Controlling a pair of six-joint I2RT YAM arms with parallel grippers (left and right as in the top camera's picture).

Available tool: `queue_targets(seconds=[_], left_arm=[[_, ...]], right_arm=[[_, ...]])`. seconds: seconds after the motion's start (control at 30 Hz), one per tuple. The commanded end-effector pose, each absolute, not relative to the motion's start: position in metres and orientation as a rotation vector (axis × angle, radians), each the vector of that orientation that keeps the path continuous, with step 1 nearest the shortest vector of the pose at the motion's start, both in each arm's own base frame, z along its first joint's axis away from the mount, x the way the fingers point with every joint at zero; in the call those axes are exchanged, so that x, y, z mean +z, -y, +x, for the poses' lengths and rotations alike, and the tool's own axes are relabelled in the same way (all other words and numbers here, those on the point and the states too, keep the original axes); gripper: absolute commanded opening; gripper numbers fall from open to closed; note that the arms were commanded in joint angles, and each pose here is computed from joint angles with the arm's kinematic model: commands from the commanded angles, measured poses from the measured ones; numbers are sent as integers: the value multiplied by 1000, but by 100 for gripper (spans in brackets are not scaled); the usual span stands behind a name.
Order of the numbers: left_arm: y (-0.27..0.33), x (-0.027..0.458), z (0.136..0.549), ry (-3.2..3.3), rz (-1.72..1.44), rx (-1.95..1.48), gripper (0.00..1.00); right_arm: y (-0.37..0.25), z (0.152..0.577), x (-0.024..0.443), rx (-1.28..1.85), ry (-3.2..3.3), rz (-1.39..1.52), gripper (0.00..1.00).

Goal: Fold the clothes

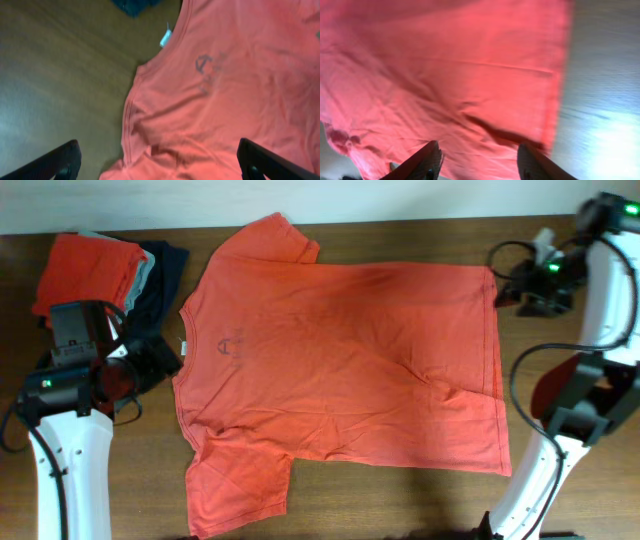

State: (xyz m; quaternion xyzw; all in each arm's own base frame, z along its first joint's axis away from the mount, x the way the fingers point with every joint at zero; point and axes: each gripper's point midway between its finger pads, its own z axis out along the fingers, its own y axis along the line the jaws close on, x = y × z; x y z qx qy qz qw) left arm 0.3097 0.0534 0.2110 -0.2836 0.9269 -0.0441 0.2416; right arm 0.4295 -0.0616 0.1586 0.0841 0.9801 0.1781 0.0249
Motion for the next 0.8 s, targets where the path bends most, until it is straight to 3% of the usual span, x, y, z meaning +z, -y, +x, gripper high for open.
queue_targets(seconds=[0.0, 0.27, 0.47, 0.63, 0.77], left_arm=[[-64, 208, 323, -2498, -796, -78, 99], [-75, 230, 375, -2301, -735, -99, 99], [-79, 219, 398, -2283, -729, -102, 99], [-72, 180, 402, -2405, -748, -146, 99], [-49, 154, 391, -2534, -750, -289, 99]], right_arm=[[22, 426, 160, 544, -3075, 133, 54], [-17, 377, 152, 415, -3243, 25, 49], [-8, 311, 216, 269, -3137, 138, 49], [13, 251, 271, 44, -2925, 310, 50], [20, 215, 282, -10, -2827, 454, 50]])
